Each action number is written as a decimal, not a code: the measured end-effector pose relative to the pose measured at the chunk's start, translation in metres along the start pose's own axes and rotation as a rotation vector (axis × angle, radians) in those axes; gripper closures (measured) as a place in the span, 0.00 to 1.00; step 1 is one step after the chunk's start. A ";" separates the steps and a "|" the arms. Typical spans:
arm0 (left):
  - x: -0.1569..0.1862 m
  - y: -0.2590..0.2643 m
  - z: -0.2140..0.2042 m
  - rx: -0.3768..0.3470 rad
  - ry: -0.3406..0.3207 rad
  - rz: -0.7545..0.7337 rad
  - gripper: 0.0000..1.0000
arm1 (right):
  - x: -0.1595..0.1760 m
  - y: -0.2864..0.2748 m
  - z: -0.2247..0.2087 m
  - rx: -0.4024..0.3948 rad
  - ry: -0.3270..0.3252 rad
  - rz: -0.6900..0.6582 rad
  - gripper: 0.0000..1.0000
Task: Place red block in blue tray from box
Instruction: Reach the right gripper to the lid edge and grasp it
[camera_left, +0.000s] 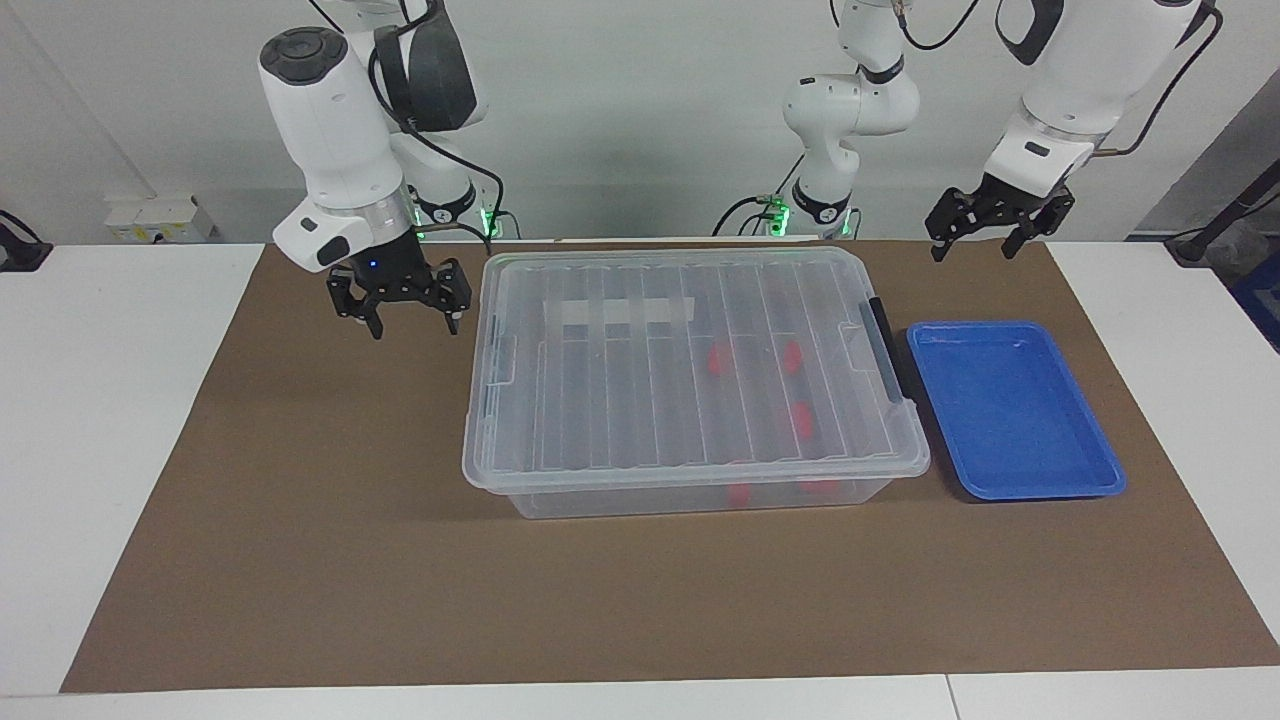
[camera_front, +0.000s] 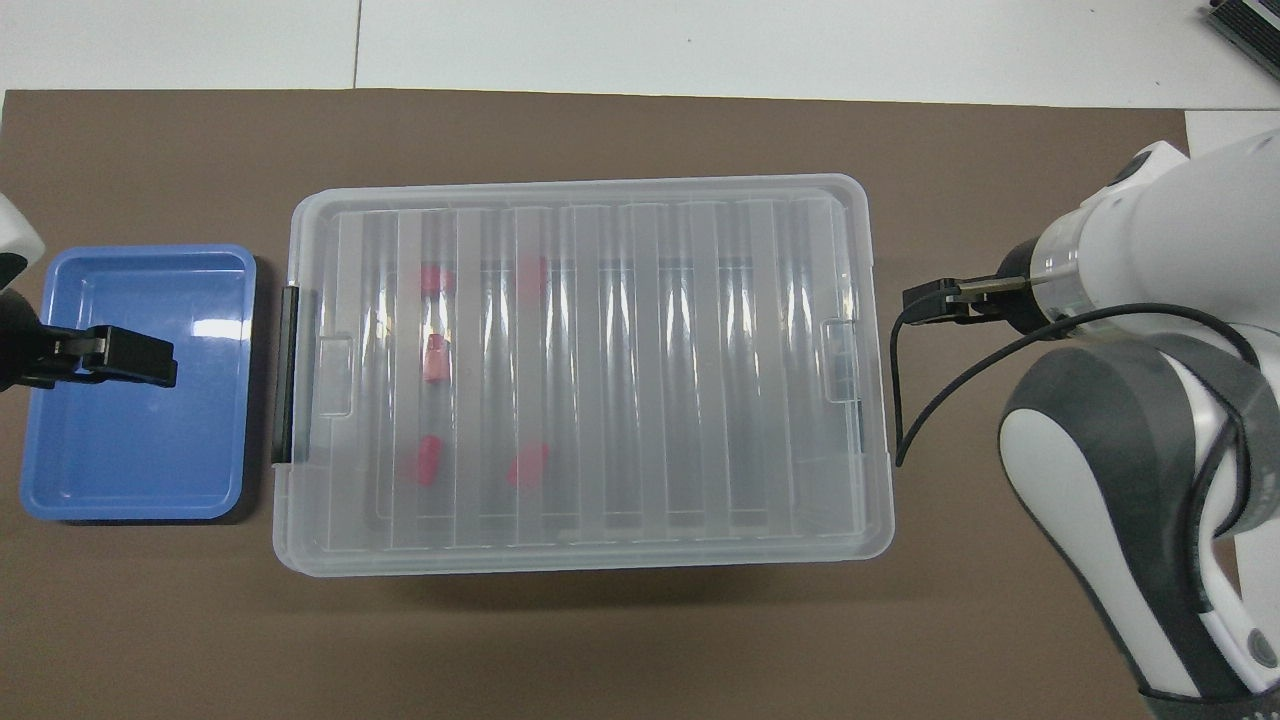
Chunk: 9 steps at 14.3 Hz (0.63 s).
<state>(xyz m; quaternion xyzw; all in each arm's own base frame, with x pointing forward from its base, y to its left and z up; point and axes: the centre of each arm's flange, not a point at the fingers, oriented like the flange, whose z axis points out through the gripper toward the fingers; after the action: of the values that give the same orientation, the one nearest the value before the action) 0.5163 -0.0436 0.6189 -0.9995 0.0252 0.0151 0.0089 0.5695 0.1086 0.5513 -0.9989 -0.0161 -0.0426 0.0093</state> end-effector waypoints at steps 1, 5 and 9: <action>0.000 0.000 0.000 0.000 0.000 0.000 0.00 | 0.000 -0.002 0.000 0.005 0.000 -0.001 0.00; 0.000 0.000 0.000 0.000 0.000 0.000 0.00 | -0.004 -0.008 0.008 0.008 -0.018 -0.010 0.00; 0.000 0.000 0.000 0.000 0.000 0.000 0.00 | -0.013 -0.014 0.028 0.009 -0.026 -0.024 0.00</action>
<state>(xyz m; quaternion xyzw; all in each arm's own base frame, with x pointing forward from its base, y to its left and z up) 0.5163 -0.0436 0.6189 -0.9995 0.0252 0.0151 0.0089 0.5583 0.1230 0.5224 -0.9991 -0.0282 -0.0296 0.0133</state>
